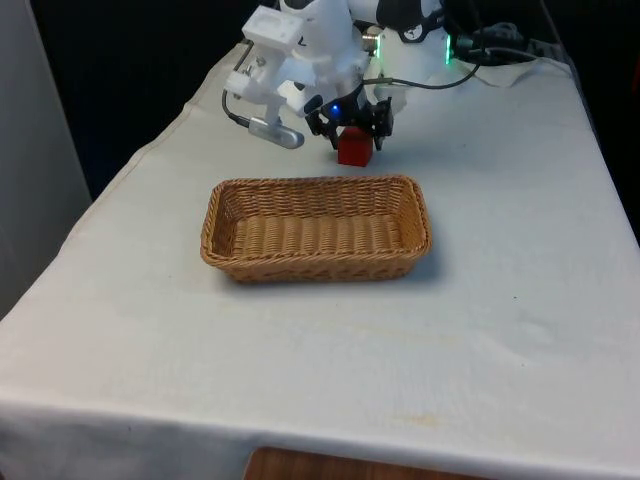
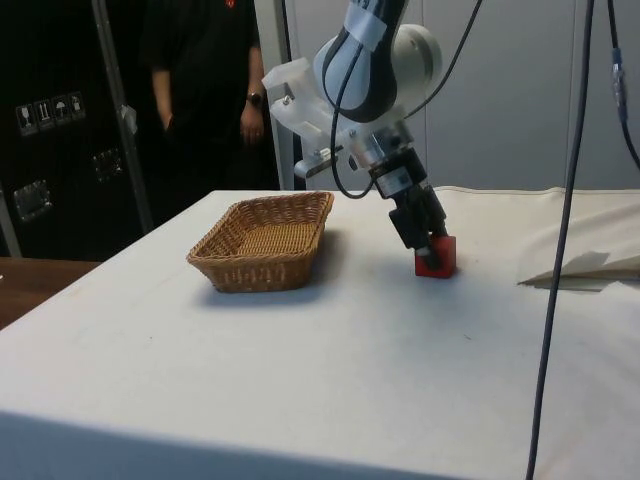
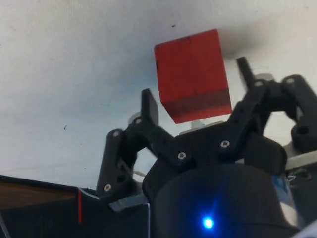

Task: Pick up the cube and place it into the basket.

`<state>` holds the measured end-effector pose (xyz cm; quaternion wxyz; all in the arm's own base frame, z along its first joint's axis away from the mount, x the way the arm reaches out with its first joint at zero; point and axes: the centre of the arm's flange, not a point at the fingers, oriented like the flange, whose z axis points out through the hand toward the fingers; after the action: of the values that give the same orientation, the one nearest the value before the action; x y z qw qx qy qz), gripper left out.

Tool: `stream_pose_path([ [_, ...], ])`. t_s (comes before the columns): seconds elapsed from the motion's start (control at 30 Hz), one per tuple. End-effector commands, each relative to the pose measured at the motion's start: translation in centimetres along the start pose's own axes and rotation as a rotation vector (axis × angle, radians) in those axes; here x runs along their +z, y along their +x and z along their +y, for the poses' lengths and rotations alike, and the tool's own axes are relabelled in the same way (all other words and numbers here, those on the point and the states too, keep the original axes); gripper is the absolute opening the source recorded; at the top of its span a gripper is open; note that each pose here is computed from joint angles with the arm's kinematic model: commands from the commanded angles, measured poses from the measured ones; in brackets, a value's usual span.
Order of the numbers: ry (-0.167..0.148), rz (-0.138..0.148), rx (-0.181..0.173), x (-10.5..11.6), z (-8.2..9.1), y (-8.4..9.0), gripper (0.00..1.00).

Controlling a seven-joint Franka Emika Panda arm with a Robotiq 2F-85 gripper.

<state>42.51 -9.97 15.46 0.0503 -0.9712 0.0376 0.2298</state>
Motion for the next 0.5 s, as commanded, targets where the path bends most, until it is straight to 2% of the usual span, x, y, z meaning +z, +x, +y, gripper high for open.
stream_pose_path([
  [0.0,0.004,0.004,0.002,-0.12,-0.10,-0.05,0.51],
  [0.1,0.001,0.000,0.001,-0.03,-0.01,-0.01,0.19],
  [0.13,0.004,0.003,0.001,-0.11,-0.15,-0.08,0.19],
  [0.17,0.005,0.002,0.003,-0.18,-0.12,-0.10,0.02],
  [0.47,0.005,0.000,0.004,-0.19,-0.14,-0.13,0.03],
])
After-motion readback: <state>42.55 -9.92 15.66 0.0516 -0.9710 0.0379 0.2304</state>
